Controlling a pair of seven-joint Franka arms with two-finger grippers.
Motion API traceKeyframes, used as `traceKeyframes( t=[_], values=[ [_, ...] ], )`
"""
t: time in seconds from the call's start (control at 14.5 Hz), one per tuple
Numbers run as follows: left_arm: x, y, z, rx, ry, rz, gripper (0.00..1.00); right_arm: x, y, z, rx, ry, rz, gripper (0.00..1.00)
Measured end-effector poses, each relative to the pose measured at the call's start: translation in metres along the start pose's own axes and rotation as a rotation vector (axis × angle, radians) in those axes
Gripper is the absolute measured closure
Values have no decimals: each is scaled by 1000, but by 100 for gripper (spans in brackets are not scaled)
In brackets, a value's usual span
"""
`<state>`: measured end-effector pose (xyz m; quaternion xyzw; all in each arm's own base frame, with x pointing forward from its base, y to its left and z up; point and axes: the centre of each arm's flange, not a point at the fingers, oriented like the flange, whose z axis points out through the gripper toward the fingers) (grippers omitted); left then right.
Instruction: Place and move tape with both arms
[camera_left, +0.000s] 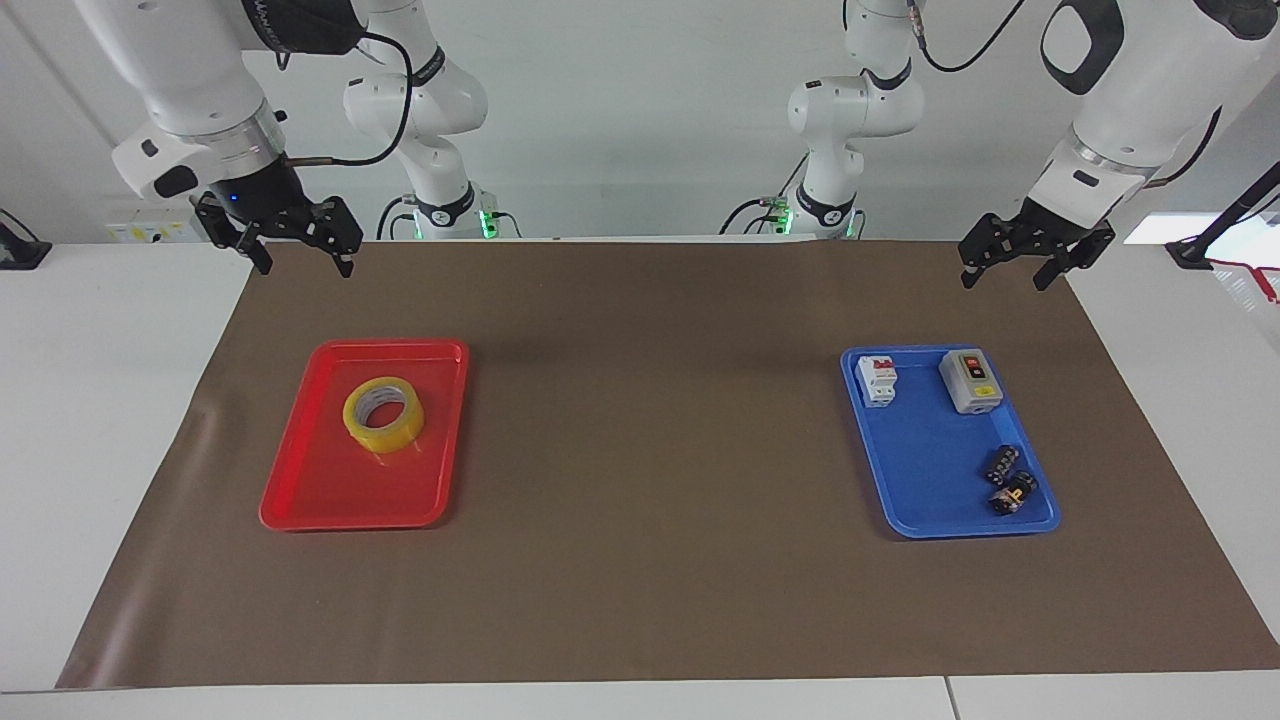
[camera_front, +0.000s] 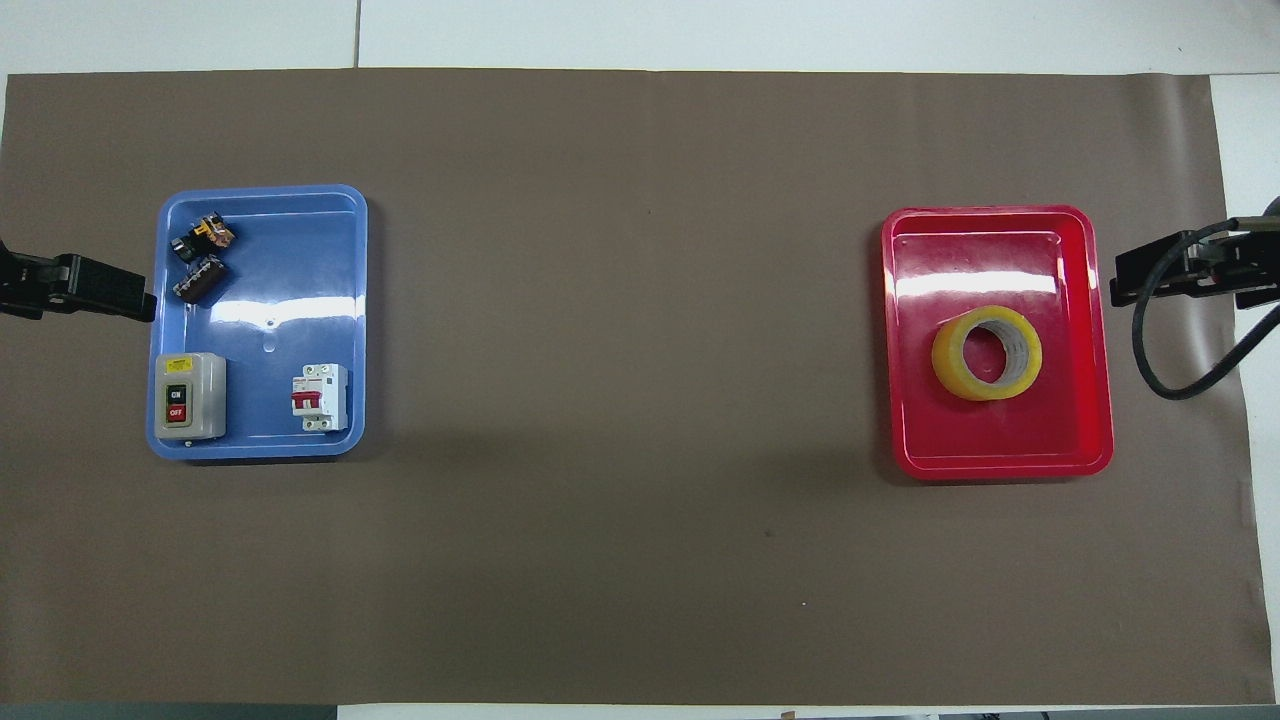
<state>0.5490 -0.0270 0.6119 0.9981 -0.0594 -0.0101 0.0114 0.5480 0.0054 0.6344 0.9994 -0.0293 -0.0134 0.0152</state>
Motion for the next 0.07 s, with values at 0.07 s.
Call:
traceKeyframes(
  t=[0.07],
  values=[
    [0, 0, 0, 0, 0, 1, 0, 0, 0, 0, 0, -1, -2, 0]
  ],
)
